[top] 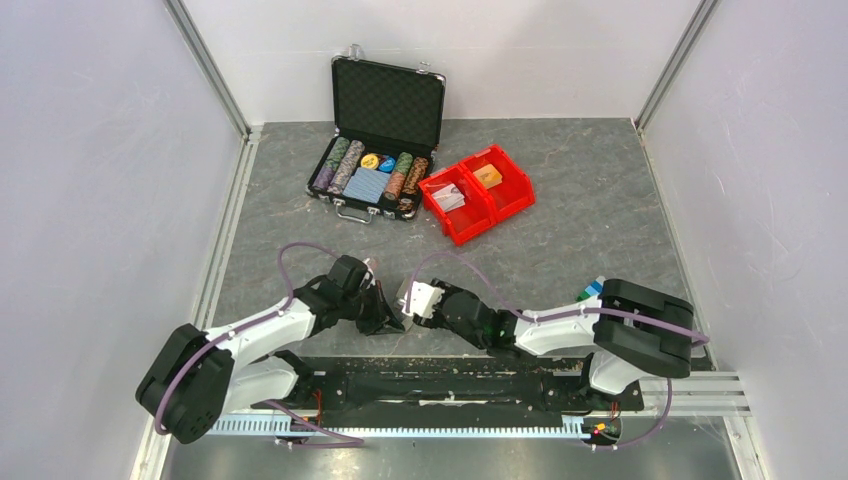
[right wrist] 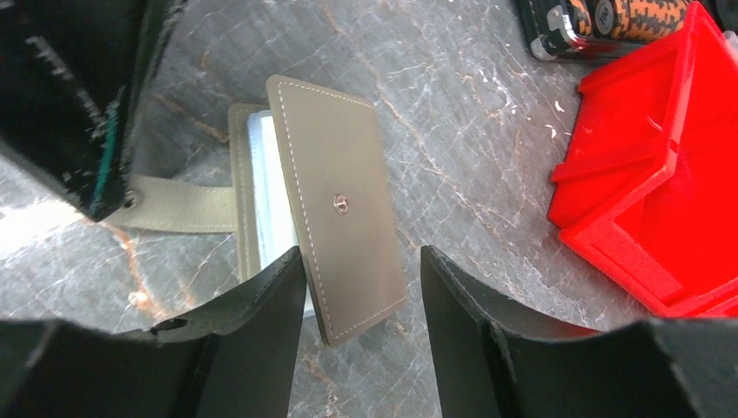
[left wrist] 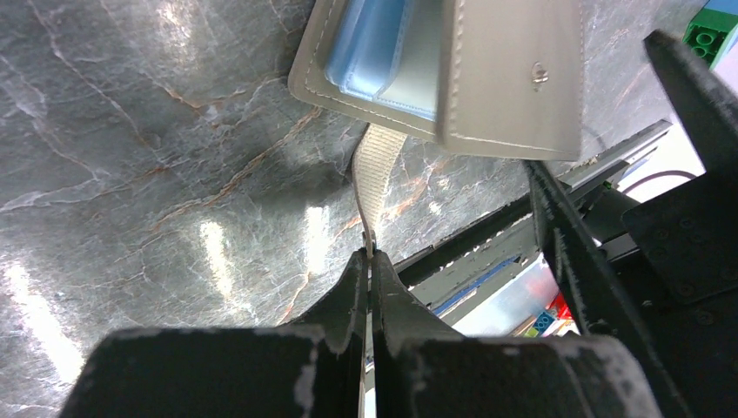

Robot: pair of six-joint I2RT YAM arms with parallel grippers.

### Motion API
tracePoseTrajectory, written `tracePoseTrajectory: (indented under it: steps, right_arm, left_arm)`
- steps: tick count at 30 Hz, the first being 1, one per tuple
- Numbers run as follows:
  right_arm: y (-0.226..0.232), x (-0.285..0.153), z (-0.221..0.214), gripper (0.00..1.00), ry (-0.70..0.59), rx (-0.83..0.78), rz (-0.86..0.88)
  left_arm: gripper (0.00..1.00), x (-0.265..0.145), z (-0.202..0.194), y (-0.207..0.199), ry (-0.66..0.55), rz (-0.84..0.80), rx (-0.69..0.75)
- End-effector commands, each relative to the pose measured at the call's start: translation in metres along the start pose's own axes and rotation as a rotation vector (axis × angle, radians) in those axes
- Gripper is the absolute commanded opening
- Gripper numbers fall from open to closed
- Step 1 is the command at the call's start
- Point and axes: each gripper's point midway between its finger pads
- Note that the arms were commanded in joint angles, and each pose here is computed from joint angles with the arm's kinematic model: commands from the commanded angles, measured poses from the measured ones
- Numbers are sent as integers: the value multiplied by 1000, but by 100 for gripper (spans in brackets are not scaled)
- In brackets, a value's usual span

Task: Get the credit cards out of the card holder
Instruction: Open the card holder at the center of the board.

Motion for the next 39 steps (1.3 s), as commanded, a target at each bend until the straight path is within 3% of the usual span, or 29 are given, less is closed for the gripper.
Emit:
tracePoseTrajectory:
  steps: [1,5,11,14,19,21,29,39]
  right_arm:
    - [-26,10,15,52,-26,115,-57]
    - [-29,16,8,45,-43,212,-13]
    - [-35,32,-10,11,-29,447,85]
    - [-33,29,-15,1,-2,551,146]
    - [-13,11,-36,0,108,703,239]
    - [-1,2,-42,0,134,768,278]
    - [20,-22,-60,0,171,934,288]
    - [15,-38,-66,0,140,1016,223]
  left_arm:
    - [2,-3,-4,-5,16,-23,5]
    - [2,-3,-6,1,12,-14,-3]
    - [2,-6,-5,0,0,-20,-8]
    - [2,-10,-3,-3,-19,-14,0]
    - [3,-17,7,-7,-70,7,21]
    - [9,-18,11,-8,-92,16,22]
    - [50,-19,29,-20,-174,-3,40]
    - [62,-15,37,-45,-201,-136,50]
Point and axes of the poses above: each gripper's point midway between its finger pads, its own x axis out along the fingers, its own y axis along the line the jaws close on, z = x × y, and after that the axes turned 11 degrees about -x, right-handed
